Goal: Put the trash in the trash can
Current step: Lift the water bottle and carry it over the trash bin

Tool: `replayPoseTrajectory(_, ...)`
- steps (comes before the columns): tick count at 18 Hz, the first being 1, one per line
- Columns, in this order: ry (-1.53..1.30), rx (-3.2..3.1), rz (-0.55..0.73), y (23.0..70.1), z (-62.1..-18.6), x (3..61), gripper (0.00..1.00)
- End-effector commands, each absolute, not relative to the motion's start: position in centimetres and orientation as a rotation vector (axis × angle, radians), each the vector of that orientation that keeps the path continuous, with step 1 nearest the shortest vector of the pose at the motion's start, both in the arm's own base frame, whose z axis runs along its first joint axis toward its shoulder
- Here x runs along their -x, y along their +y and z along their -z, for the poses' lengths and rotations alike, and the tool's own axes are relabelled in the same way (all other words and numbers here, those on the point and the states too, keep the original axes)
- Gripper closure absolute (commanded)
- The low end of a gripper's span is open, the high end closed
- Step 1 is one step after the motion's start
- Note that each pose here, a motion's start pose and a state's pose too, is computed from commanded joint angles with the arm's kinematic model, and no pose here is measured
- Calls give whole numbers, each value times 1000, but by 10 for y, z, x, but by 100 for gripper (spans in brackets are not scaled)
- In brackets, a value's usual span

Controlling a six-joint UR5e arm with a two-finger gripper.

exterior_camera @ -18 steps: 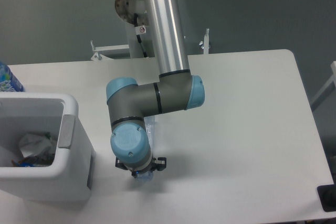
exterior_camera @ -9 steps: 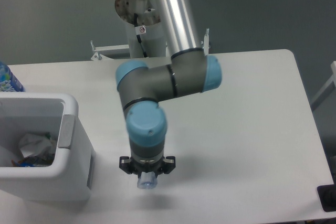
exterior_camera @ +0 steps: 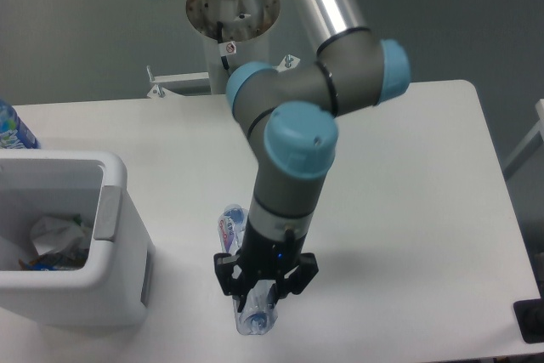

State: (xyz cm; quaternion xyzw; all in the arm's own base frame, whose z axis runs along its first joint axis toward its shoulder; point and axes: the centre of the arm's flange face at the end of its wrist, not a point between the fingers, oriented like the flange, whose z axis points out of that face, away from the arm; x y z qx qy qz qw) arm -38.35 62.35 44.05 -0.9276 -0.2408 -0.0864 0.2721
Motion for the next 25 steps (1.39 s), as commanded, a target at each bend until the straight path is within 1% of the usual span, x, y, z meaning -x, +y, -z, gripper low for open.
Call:
replayPoseTrajectory(6,-475,2291,284,616,-520,356,54)
replayPoseTrajectory(16,-255,2083,295,604,-613,321,54)
replayPoseTrajectory(20,-188,2053,319,607,-630,296,54)
replayPoseTrajectory(25,-100,2049,342,627,-626,256,54)
